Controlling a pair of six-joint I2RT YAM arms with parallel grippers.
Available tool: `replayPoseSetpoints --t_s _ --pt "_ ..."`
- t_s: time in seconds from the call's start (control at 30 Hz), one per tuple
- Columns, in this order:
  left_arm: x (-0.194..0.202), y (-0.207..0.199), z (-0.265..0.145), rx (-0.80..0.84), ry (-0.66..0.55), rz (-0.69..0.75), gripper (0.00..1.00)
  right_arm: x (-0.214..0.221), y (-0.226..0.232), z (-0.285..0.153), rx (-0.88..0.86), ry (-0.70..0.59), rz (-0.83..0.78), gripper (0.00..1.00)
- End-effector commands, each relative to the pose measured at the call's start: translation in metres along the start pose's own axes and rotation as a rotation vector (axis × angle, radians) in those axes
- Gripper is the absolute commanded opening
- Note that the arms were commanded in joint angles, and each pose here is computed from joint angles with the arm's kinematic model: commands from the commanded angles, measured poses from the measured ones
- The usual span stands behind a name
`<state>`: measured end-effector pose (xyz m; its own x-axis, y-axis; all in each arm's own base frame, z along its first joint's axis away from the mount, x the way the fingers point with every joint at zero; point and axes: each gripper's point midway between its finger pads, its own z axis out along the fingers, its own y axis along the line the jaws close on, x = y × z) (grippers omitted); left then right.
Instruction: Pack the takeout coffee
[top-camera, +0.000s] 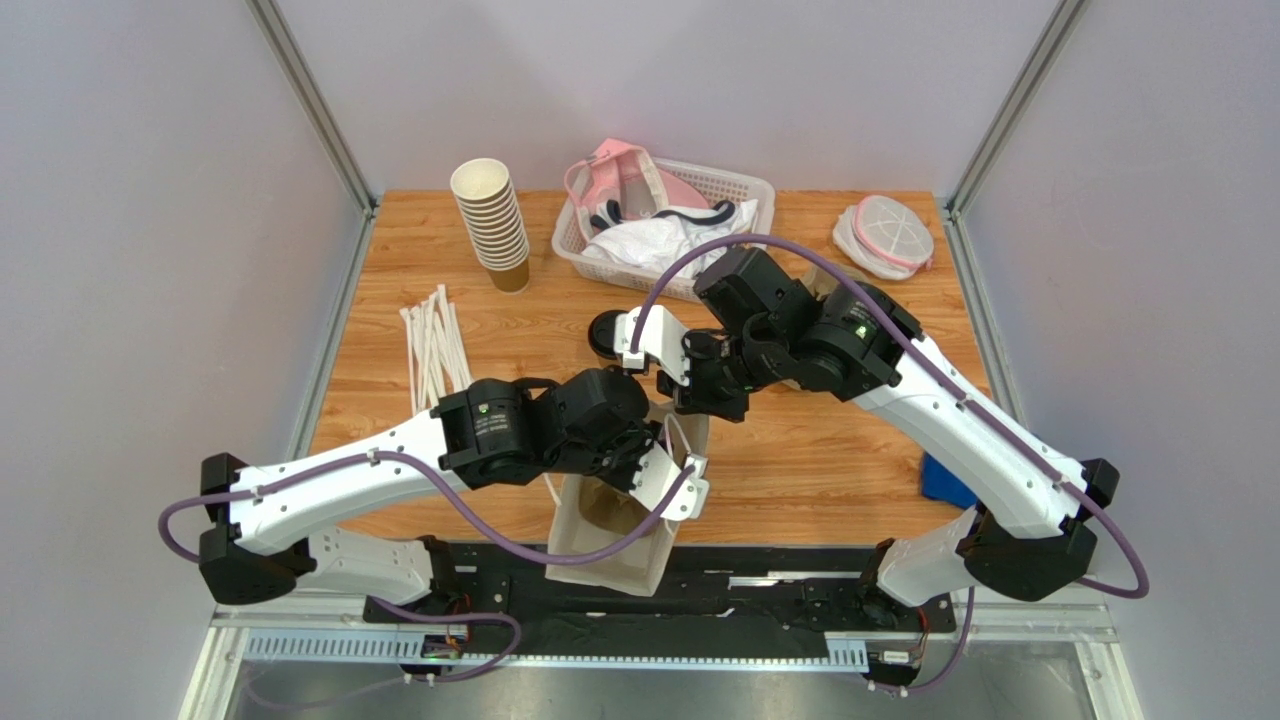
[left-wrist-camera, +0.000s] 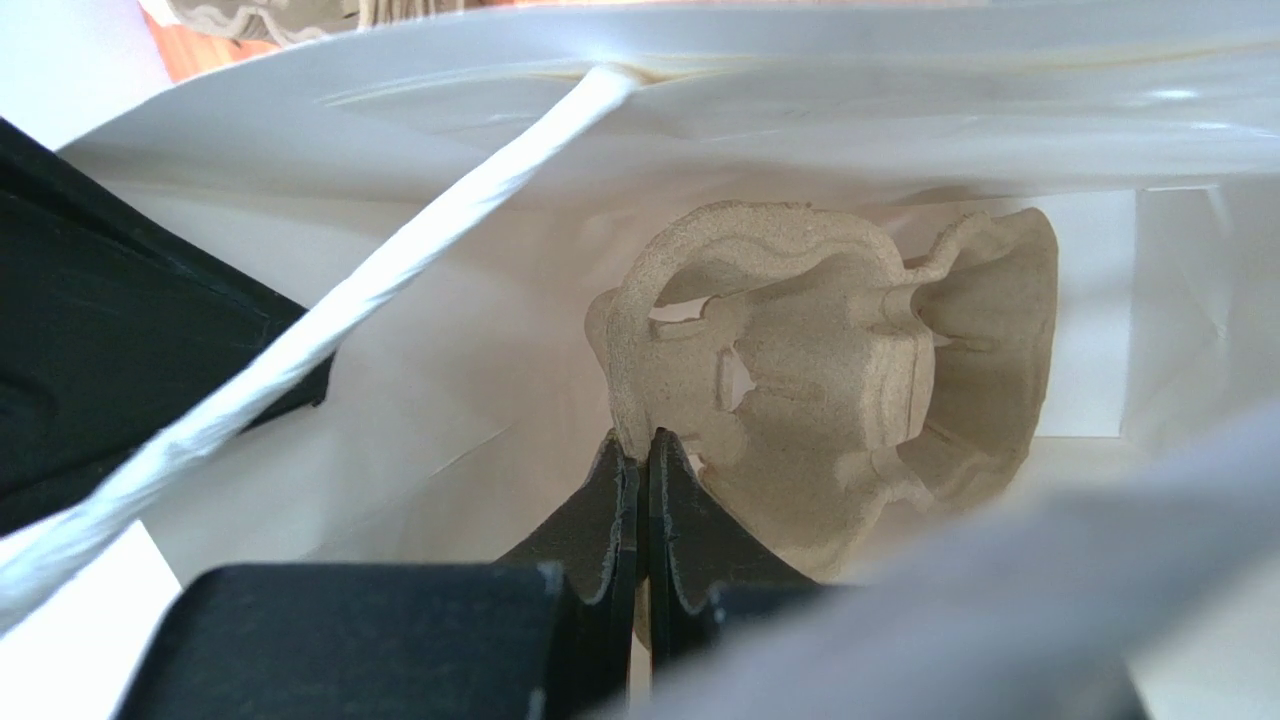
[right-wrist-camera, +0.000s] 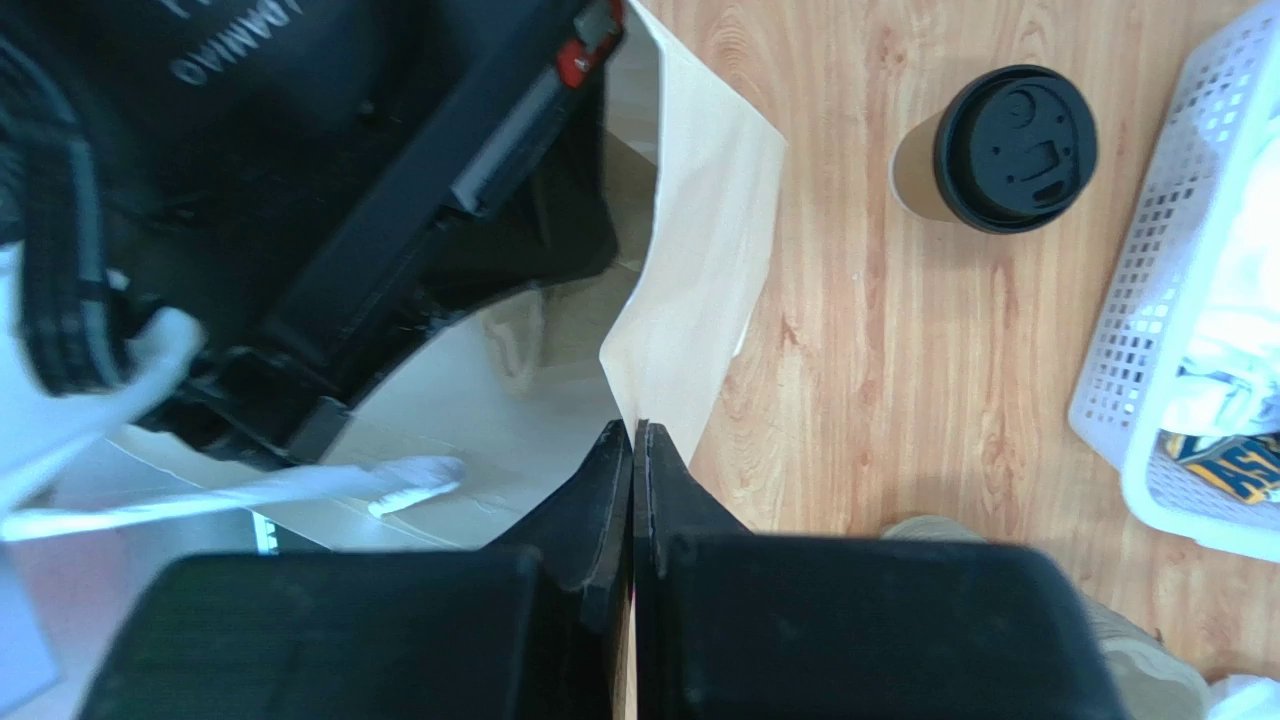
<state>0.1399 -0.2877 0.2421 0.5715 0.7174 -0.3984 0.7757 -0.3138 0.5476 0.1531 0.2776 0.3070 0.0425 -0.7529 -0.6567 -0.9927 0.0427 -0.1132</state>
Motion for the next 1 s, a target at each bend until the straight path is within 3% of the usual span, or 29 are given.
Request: replayPoseSetpoints --t_s 0.0,0.73,0.83,0.87,0.97 --pt "-0.010 0.003 -0.016 0.001 -0.012 -0.033 0.00 -0.014 -0.005 -0.010 0.046 -0.063 -0.034 0.00" --pt "0.017 -0.039 0.029 0.113 0.040 -0.115 0.00 -0.022 0.000 -0.015 0.019 -0.097 -0.039 0.00" --pt "0.020 -0.033 0.027 0.081 0.044 -0.123 0.14 -0.021 0.001 -0.013 0.015 -0.094 -0.039 0.00" --pt "0.018 -0.030 0.025 0.069 0.037 -0.122 0.28 -0.020 0.000 -0.013 0.016 -0.090 -0.039 0.00" --pt "0.014 -0.020 0.018 0.028 0.018 -0.122 0.45 -0.019 0.001 -0.011 0.013 -0.085 -0.041 0.00"
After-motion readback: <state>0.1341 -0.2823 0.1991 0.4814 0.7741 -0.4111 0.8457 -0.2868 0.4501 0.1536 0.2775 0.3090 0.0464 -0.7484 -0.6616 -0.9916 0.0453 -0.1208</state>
